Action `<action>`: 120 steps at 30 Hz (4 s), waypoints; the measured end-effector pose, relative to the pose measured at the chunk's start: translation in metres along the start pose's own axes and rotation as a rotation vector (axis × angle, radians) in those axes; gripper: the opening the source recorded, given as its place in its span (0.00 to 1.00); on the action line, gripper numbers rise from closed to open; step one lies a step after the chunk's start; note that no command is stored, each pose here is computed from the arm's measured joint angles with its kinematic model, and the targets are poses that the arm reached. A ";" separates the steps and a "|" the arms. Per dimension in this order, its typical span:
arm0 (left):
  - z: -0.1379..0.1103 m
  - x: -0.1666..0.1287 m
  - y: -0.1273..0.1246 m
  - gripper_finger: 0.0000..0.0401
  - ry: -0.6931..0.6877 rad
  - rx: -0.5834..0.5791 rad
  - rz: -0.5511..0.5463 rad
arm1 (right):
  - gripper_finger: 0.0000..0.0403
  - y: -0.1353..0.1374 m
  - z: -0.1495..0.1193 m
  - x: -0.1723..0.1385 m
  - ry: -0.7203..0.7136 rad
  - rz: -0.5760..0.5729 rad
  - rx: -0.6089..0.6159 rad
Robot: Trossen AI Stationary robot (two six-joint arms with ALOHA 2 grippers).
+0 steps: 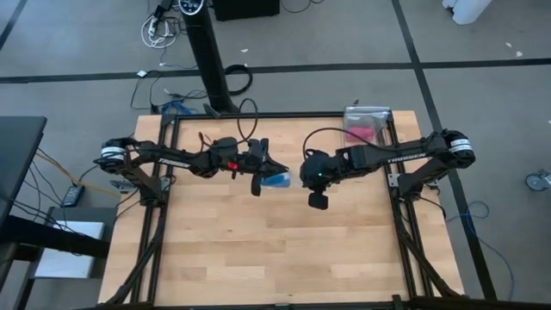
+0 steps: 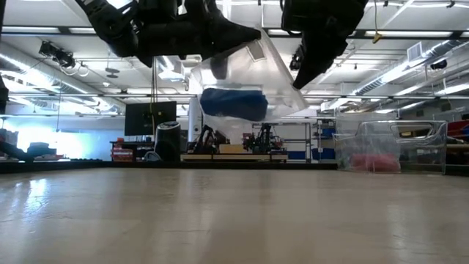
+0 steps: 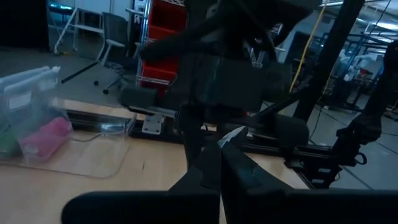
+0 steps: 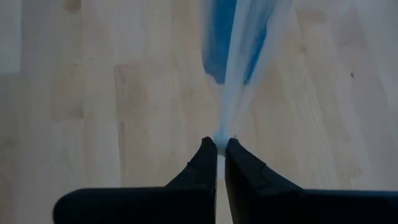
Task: Roll bandage
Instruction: Close the transparent zip bag, then put the transparent zip bag with the blue bandage into the transparent bin
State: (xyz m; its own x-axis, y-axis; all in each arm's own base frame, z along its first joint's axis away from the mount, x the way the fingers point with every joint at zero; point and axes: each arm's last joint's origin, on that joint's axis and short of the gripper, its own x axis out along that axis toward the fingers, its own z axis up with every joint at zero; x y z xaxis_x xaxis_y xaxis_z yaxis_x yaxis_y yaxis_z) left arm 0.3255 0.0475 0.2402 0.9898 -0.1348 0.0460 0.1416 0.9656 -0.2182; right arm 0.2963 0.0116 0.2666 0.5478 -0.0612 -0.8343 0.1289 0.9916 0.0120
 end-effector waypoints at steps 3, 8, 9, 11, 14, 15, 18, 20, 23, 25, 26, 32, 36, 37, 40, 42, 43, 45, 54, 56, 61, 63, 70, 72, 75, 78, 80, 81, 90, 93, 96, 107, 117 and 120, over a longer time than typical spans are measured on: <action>0.002 -0.001 0.000 0.00 -0.007 0.007 -0.001 | 0.03 0.003 -0.001 0.000 0.005 -0.016 -0.009; 0.004 -0.002 0.001 0.00 -0.008 0.002 -0.001 | 0.03 0.006 -0.003 -0.001 0.016 -0.015 -0.013; 0.004 -0.002 0.001 0.00 -0.008 0.002 -0.002 | 0.04 0.007 -0.004 -0.001 0.021 -0.015 -0.016; 0.004 -0.002 0.001 0.00 -0.007 0.001 -0.007 | 0.05 0.008 -0.005 -0.001 0.029 -0.013 -0.020; 0.004 -0.002 0.001 0.00 -0.008 0.001 -0.008 | 0.06 0.011 -0.006 -0.001 0.040 -0.009 -0.030; 0.004 -0.002 0.000 0.00 -0.008 0.001 -0.009 | 0.06 0.012 -0.007 -0.001 0.042 -0.008 -0.032; 0.004 -0.002 0.000 0.00 -0.013 0.003 -0.010 | 0.06 0.014 -0.007 -0.002 0.040 -0.004 -0.029; 0.004 -0.002 0.000 0.00 -0.013 0.001 -0.009 | 0.07 0.016 -0.008 -0.002 0.037 -0.030 -0.009; 0.004 -0.002 0.000 0.00 -0.013 0.001 -0.009 | 0.12 0.020 -0.011 -0.005 0.054 -0.084 -0.021; 0.005 -0.003 0.001 0.00 -0.016 0.003 -0.007 | 0.18 0.021 -0.013 -0.011 0.053 -0.130 -0.025; 0.005 -0.003 0.001 0.00 -0.016 0.003 -0.006 | 0.21 0.022 -0.012 -0.016 0.036 -0.147 -0.020; 0.007 -0.003 0.001 0.00 -0.030 0.009 -0.008 | 0.35 0.024 -0.010 -0.061 -0.137 -0.198 0.035; 0.008 -0.003 0.001 0.00 -0.046 0.015 -0.012 | 0.39 0.027 -0.005 -0.082 -0.287 -0.187 0.058; 0.008 -0.003 0.001 0.00 -0.050 0.016 -0.012 | 0.40 0.027 -0.003 -0.083 -0.307 -0.194 0.051; 0.010 -0.003 0.001 0.00 -0.062 0.020 -0.015 | 0.40 0.027 0.001 -0.080 -0.327 -0.202 0.024; 0.011 -0.003 0.000 0.00 -0.075 0.024 -0.017 | 0.39 0.024 0.005 -0.072 -0.311 -0.212 0.008; 0.011 -0.003 0.000 0.00 -0.079 0.026 -0.018 | 0.39 0.022 0.005 -0.068 -0.295 -0.216 0.003; 0.012 -0.003 0.000 0.00 -0.085 0.028 -0.019 | 0.37 0.020 0.008 -0.060 -0.273 -0.212 -0.012; 0.013 -0.003 0.002 0.01 -0.091 0.029 -0.017 | 0.03 0.017 0.012 -0.063 -0.317 -0.231 -0.077; 0.013 -0.004 0.004 0.03 -0.089 0.027 -0.017 | 0.03 0.018 0.012 -0.065 -0.322 -0.227 -0.083; 0.015 -0.007 0.012 0.09 -0.093 0.000 0.008 | 0.01 0.013 0.007 -0.072 -0.286 -0.265 -0.116; 0.014 -0.008 0.015 0.12 -0.086 0.017 0.022 | 0.01 0.008 0.004 -0.079 -0.269 -0.297 -0.118; 0.006 -0.017 0.041 0.24 0.032 0.036 0.140 | 0.00 -0.009 0.005 -0.124 -0.285 -0.397 -0.138; 0.004 -0.020 0.046 0.27 0.069 0.017 0.123 | 0.00 -0.019 0.002 -0.134 -0.254 -0.443 -0.145; 0.001 -0.024 0.049 0.29 0.080 0.011 0.081 | 0.00 -0.031 -0.008 -0.144 -0.168 -0.487 -0.229; -0.002 -0.031 0.050 0.29 0.023 0.036 0.073 | 0.00 -0.045 -0.016 -0.150 -0.106 -0.521 -0.260; -0.003 -0.036 0.051 0.29 -0.028 0.045 0.071 | 0.00 -0.054 -0.020 -0.156 -0.084 -0.553 -0.255; -0.004 -0.039 0.051 0.29 -0.049 0.047 0.072 | 0.00 -0.059 -0.022 -0.160 -0.077 -0.571 -0.250; -0.017 -0.052 0.055 0.29 -0.037 -0.009 0.098 | 0.00 -0.095 -0.042 -0.174 0.085 -0.676 -0.235; -0.017 -0.055 0.053 0.29 -0.080 0.010 0.083 | 0.00 -0.107 -0.048 -0.172 0.157 -0.699 -0.222; -0.017 -0.059 0.051 0.29 -0.120 0.027 0.067 | 0.00 -0.116 -0.058 -0.162 0.229 -0.685 -0.222; -0.025 -0.068 0.047 0.29 -0.142 -0.007 0.058 | 0.00 -0.147 -0.100 -0.112 0.325 -0.600 -0.233; -0.025 -0.068 0.047 0.29 -0.145 -0.008 0.058 | 0.00 -0.172 -0.129 -0.077 0.306 -0.588 -0.248; -0.025 -0.068 0.047 0.29 -0.145 -0.007 0.058 | 0.00 -0.176 -0.134 -0.072 0.304 -0.596 -0.258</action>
State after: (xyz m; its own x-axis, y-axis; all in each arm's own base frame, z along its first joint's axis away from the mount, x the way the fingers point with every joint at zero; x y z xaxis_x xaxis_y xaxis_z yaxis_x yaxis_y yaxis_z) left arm 0.2647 0.0967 0.2025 0.9839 -0.0453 0.1730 0.0853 0.9691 -0.2314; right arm 0.1234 -0.1429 0.2505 0.1859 -0.6038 -0.7752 0.1145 0.7969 -0.5932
